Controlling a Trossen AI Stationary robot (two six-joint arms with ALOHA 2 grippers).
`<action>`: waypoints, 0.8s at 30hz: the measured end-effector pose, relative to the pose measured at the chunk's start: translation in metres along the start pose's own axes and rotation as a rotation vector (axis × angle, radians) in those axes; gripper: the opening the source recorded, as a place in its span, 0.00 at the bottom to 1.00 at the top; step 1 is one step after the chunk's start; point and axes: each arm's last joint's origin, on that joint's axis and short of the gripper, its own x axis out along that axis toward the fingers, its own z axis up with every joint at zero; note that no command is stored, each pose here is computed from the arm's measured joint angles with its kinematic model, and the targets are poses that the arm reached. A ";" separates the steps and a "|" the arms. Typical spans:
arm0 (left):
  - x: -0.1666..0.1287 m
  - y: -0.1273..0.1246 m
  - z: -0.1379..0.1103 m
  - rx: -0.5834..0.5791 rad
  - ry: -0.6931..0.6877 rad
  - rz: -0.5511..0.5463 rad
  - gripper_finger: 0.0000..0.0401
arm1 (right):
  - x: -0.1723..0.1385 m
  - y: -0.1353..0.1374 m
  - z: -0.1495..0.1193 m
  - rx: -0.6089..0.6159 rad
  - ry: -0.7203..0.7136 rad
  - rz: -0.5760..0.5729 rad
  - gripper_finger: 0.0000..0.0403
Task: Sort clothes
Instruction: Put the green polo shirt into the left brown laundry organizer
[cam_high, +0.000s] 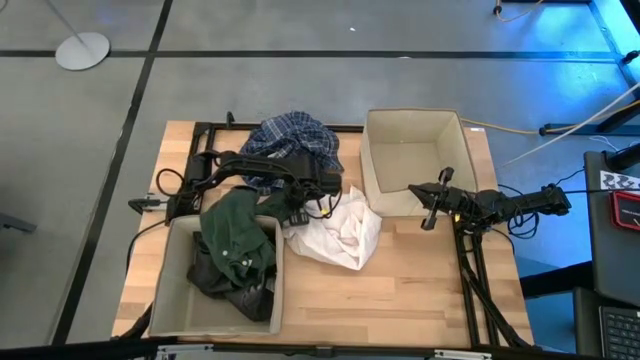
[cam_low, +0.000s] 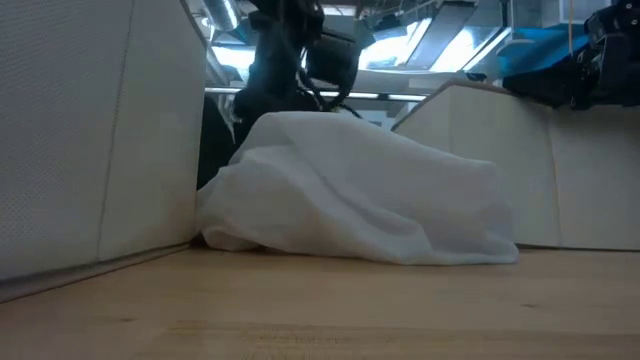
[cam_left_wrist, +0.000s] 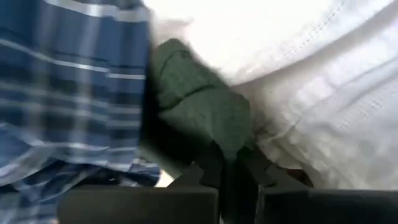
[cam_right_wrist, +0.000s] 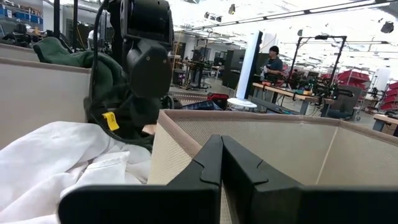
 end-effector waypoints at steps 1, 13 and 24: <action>-0.004 -0.001 0.000 0.003 -0.010 0.007 0.03 | 0.000 0.000 0.000 0.000 0.000 0.001 0.03; -0.086 -0.002 -0.032 -0.092 -0.258 0.185 0.01 | 0.000 0.000 0.000 0.001 0.000 0.000 0.03; -0.165 0.016 -0.121 -0.312 -0.577 0.293 0.01 | 0.000 0.000 0.000 0.001 -0.001 -0.001 0.03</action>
